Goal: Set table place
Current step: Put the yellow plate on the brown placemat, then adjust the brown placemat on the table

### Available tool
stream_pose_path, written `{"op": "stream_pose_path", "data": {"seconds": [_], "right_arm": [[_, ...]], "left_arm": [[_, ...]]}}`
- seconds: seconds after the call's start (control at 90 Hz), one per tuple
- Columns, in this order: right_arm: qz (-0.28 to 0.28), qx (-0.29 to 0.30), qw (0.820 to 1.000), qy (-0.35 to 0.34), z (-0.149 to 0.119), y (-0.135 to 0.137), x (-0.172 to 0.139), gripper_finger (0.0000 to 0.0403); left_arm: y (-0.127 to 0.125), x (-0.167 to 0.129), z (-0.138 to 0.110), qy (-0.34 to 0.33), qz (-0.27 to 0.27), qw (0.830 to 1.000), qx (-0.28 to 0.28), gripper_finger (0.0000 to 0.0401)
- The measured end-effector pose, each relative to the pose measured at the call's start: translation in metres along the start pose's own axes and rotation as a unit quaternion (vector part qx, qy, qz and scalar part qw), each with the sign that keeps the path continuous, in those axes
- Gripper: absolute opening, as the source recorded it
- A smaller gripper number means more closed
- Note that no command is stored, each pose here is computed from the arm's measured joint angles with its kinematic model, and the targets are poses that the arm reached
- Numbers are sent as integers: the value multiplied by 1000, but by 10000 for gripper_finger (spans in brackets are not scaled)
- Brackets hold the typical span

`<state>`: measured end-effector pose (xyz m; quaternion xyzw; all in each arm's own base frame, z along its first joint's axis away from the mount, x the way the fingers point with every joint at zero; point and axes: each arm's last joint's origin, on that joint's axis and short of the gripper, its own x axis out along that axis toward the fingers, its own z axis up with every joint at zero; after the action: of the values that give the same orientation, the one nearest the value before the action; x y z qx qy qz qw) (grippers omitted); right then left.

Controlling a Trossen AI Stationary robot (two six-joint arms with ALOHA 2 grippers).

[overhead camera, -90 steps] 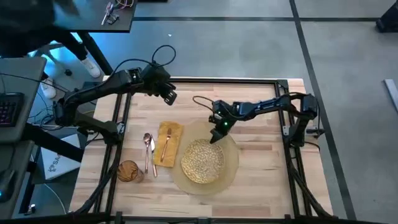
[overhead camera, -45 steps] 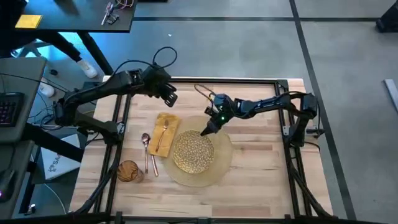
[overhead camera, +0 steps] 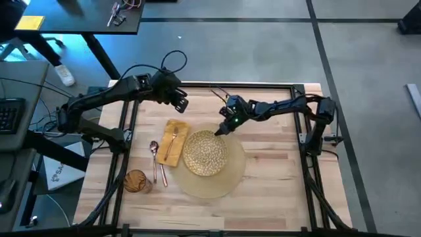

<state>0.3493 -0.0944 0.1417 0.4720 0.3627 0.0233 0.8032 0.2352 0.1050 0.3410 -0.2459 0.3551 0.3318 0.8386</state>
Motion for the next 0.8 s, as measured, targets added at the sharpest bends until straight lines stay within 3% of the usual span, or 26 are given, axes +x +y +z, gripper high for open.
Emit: {"op": "stream_pose_path", "data": {"seconds": [0.1, 0.211, 0.367, 0.467, 0.667, 0.8], "right_arm": [[-10, -3, 1000, 8, -5, -2, 8, 16], [-7, -6, 1000, 10, -5, -1, 8, 59], [24, 2, 999, 30, -1, 1, -7, 137], [3, 19, 999, 50, -6, 7, -20, 165], [-111, -5, 984, 141, -43, 11, -19, 151], [-131, -16, 978, 160, -52, 7, -1, 108]], "left_arm": [[0, 0, 0, -1, 0, 1000, -9, 0], [0, 0, 0, -1, 0, 1000, -13, 0], [0, 0, 0, -1, 0, 1000, -22, 0], [0, 0, 0, -1, 0, 1000, -23, 0], [0, 0, -1, 3, 3, 999, -38, 0], [2, 0, -3, 13, 10, 999, -48, 0]]}}
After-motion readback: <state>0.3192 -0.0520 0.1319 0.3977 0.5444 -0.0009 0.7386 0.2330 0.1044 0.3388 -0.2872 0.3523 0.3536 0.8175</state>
